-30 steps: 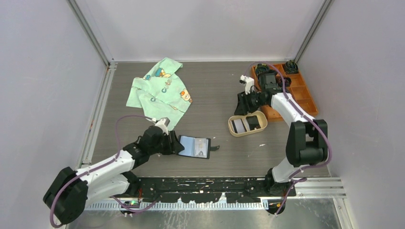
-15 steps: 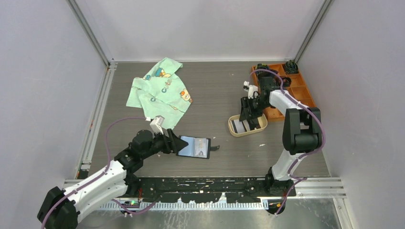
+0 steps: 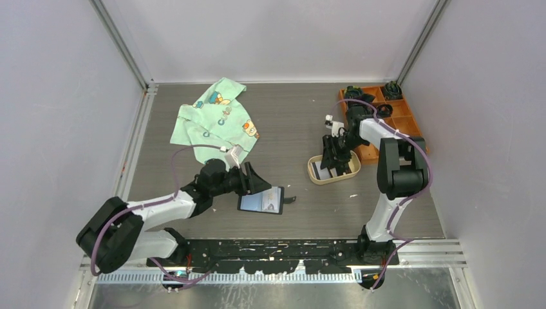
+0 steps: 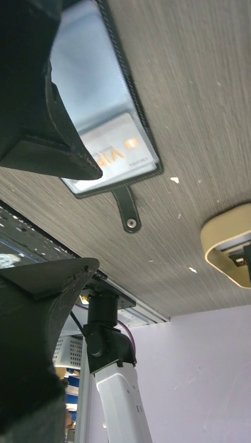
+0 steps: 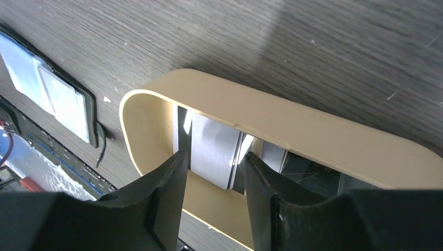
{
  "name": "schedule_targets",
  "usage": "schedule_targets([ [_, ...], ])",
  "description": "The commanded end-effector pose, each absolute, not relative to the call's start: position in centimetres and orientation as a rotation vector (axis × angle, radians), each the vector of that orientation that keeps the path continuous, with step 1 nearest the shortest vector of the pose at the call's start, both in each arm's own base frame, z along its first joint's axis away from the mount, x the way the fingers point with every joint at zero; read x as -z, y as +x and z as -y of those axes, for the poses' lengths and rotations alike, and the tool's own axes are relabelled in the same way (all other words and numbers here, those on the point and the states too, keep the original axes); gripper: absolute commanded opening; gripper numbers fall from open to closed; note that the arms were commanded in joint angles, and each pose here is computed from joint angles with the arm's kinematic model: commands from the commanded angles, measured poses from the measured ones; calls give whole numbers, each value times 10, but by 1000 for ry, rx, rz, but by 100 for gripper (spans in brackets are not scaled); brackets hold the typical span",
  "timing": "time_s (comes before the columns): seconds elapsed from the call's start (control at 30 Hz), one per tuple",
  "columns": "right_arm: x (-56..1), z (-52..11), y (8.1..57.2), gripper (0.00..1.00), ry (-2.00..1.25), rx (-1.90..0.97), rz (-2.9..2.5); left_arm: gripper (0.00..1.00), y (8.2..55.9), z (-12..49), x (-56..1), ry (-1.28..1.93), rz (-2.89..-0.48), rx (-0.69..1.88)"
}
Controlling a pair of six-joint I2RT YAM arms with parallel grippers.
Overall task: Put the credit cards into the card holder
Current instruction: Pick up the credit card from the storage box.
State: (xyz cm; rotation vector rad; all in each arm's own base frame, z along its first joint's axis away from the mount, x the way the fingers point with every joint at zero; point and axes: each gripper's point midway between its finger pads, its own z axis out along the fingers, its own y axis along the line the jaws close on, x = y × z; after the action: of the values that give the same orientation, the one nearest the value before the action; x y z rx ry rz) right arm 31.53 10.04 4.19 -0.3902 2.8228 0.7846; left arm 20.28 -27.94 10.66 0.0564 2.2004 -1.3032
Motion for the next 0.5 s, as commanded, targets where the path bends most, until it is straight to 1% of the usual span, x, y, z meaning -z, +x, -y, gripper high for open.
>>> schedule_targets([
  [0.0,-48,-103,314,49,-375,-828,-2829,56,219,312,-150,158,-2044,1401],
  [0.17,-56,-90,320,50,-381,-718,-2789,57,228,336,-138,186,-2084,1376],
  [0.47,-51,-83,321,50,-407,-646,-2785,54,239,391,-109,217,-2181,1349],
])
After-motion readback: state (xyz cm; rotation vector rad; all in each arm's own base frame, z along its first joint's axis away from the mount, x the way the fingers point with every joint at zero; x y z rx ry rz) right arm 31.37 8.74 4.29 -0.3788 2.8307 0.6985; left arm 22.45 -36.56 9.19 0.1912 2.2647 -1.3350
